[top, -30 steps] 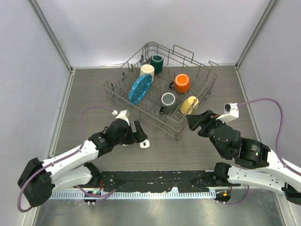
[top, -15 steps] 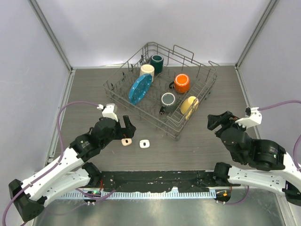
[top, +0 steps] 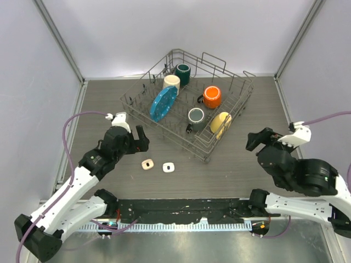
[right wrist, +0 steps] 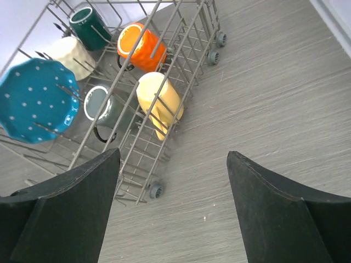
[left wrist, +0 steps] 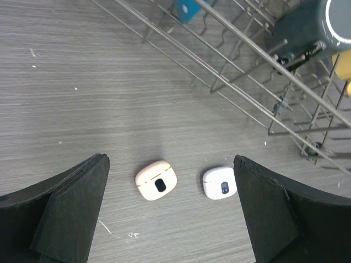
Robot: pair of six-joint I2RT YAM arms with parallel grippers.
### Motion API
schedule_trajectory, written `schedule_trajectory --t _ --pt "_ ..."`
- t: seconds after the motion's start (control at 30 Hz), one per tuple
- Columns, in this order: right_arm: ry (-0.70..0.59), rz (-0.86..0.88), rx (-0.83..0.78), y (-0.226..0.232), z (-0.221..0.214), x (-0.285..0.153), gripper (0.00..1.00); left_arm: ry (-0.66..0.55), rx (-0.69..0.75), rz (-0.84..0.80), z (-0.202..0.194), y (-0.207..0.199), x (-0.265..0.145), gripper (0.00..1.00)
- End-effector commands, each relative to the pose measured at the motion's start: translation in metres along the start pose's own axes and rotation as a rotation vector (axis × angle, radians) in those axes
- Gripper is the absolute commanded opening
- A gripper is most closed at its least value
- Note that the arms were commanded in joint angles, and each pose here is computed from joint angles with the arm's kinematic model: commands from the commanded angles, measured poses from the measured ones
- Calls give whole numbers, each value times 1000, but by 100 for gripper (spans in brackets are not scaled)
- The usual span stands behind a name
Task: Insert the wireless bluetooth earbuds into the charging case
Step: Reset both arms
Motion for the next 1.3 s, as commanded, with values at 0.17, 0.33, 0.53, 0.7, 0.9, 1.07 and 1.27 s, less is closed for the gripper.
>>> schedule_trajectory --t 0.17,0.33,0.53,0.7,0.9,1.07,1.27 --pt "-53 10 -153 52 0 16 87 -79 -70 -48 29 20 -13 100" --pt "7 -52 -254 70 8 49 90 -106 -115 -45 33 31 -13 100" --pt "97 -54 -163 65 32 99 92 -98 -130 -53 34 32 -12 100" --pt "52 -166 -24 11 76 121 93 -122 -161 -50 35 32 -17 100" --pt "91 -170 80 -23 61 124 93 -170 -201 4 34 36 -20 100" --pt "35 -198 80 -28 60 111 93 -229 -230 23 37 39 -22 100" --pt "64 -193 92 -29 54 113 93 -258 -261 78 38 43 -25 100"
Point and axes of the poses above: each gripper's point midway between its finger pads, its own x axis out along the fingers, its own y axis along the line the jaws close on, z = x × y, the point moved 9 cm from there along -x, back along the fingers, and after that the axes turned 6 degrees about x, right-handed, at the moved point
